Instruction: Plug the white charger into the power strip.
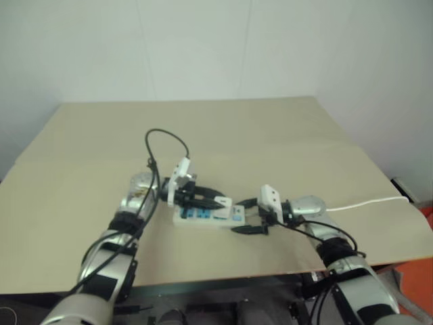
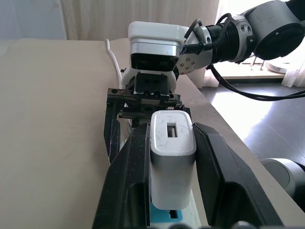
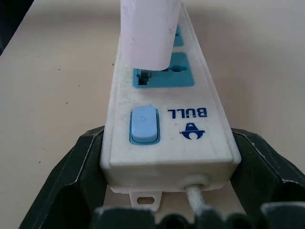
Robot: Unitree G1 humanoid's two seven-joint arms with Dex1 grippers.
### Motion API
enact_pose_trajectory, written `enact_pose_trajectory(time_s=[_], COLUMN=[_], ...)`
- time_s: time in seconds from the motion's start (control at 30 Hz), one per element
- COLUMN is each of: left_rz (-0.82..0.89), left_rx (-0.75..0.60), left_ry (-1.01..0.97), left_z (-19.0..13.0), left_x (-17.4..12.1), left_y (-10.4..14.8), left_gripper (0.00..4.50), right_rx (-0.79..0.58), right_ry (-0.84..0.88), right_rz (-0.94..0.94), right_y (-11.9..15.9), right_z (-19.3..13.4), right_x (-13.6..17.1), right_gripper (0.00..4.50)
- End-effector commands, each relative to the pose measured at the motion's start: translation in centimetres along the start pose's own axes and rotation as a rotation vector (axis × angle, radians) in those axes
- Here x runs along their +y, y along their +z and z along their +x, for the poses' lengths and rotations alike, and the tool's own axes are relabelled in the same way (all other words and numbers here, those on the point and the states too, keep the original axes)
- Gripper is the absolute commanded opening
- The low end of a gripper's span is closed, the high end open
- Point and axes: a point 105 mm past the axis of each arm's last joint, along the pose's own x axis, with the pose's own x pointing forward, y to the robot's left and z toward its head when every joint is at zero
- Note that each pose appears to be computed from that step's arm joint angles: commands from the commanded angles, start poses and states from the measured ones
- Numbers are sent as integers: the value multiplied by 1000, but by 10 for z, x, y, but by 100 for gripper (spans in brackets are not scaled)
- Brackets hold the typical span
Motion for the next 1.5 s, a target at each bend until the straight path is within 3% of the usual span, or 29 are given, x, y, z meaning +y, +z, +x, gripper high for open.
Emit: enact_pose_trajectory(time_s=[0.03,0.57,0.73,1.5], left_rz=[-3,-5,17,-41], left_rx=[32,29,134,168], left_ry=[2,5,-34,11], left_z=[-4,-9,-6,-6], left_x=[1,-1,-11,-15], left_y=[-2,-4,-25,-44], left_gripper=[99,99,99,99], right_rx=[41,41,41,54], right_ry=[20,20,12,8], right_rz=[21,22,18,5], right_y=[-11,-12,-11,-14], right_z=[5,5,5,5], right_x=[6,8,7,10], right_gripper=[342,342,342,342])
